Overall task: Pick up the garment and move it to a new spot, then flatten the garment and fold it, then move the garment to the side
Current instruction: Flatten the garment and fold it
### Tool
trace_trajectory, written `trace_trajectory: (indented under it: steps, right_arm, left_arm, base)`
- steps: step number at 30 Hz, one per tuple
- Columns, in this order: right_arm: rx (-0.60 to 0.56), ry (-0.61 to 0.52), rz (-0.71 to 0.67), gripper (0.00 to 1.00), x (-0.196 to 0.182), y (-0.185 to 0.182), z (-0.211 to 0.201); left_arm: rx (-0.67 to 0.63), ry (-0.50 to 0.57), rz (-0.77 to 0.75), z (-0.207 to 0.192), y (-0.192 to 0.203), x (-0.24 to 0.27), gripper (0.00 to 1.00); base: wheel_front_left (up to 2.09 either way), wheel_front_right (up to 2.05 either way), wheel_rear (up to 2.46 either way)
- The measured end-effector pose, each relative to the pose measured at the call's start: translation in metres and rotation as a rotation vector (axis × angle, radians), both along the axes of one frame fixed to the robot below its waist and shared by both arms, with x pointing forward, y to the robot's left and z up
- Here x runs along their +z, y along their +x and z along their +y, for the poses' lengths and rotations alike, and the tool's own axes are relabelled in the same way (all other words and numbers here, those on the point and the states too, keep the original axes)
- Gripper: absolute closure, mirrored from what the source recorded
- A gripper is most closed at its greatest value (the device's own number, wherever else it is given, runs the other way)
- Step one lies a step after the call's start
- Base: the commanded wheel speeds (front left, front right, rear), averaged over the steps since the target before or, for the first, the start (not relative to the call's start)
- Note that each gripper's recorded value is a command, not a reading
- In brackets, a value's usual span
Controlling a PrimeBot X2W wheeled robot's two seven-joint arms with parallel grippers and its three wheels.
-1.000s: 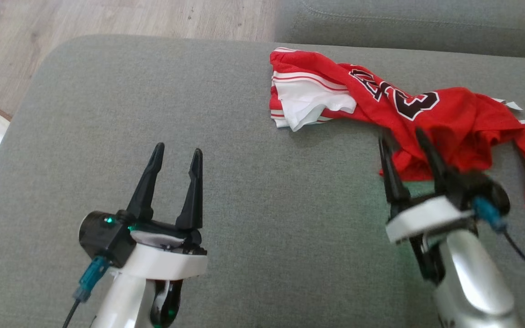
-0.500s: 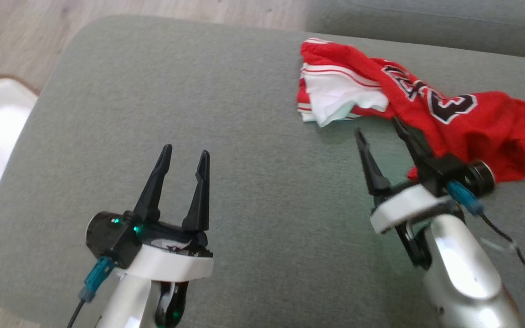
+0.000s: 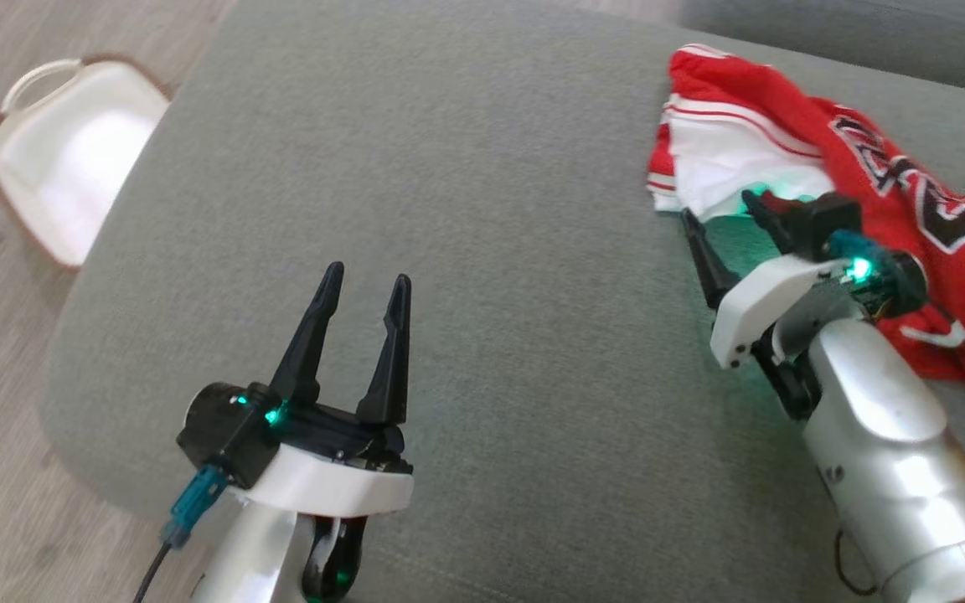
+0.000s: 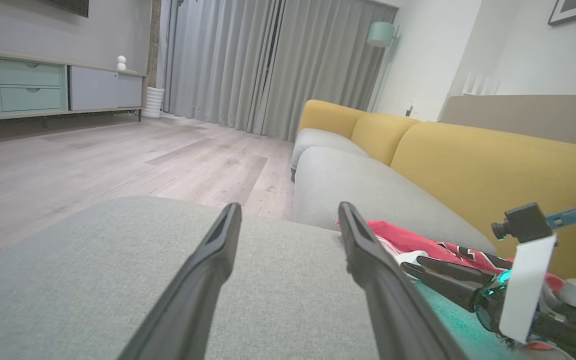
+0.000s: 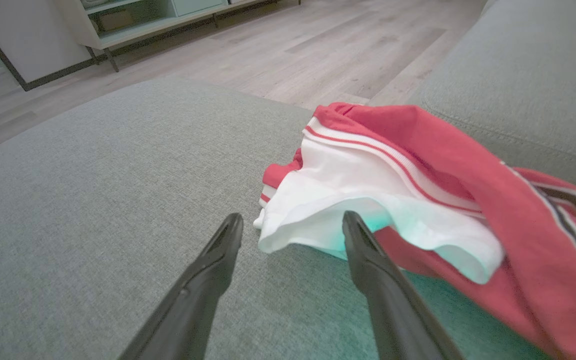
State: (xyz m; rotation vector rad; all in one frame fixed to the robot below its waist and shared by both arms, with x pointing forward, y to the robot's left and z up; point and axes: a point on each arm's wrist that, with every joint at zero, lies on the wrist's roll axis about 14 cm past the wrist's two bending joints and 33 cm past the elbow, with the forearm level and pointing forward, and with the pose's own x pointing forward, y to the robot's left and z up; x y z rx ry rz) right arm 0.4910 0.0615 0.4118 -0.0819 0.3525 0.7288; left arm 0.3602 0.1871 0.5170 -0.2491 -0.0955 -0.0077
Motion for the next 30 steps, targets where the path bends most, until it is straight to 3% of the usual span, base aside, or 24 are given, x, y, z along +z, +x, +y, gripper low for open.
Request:
trace_trajectory:
  steps: [10,11,12,17,23,26,30]
  right_arm:
    - [-0.030,0.040,0.074,0.01,-0.011,0.024,0.015]
    - [-0.034,0.043,0.079,0.89,-0.011,0.025,0.015]
    - [-0.034,0.049,0.073,1.00,-0.010,0.027,0.016]
    - [-0.010,0.120,0.022,1.00,0.010,0.025,0.033]
    - [0.113,0.238,-0.040,1.00,0.054,-0.005,0.075]
    - [0.241,0.307,-0.067,1.00,0.085,-0.041,0.105]
    - [0.375,0.344,0.012,1.00,0.092,-0.094,0.128]
  left_arm:
    - [0.039,0.002,0.030,0.011,-0.005,-0.007,0.00]
    - [0.039,0.001,0.028,0.011,-0.004,-0.006,0.00]
    - [0.038,0.003,0.025,0.011,-0.003,-0.005,0.00]
    - [0.039,0.006,0.016,0.010,-0.002,-0.002,0.00]
    - [0.024,0.006,-0.014,0.006,-0.004,0.007,0.00]
    - [0.015,0.012,-0.041,0.003,-0.006,0.015,0.00]
    - [0.021,0.013,-0.065,0.005,-0.012,0.022,0.00]
  base:
    - [0.00,0.00,0.00]
    - [0.00,0.00,0.00]
    - [0.00,0.00,0.00]
    - [0.00,0.00,0.00]
    - [0.00,0.00,0.00]
    - [0.00,0.00,0.00]
    - [0.00,0.00,0.00]
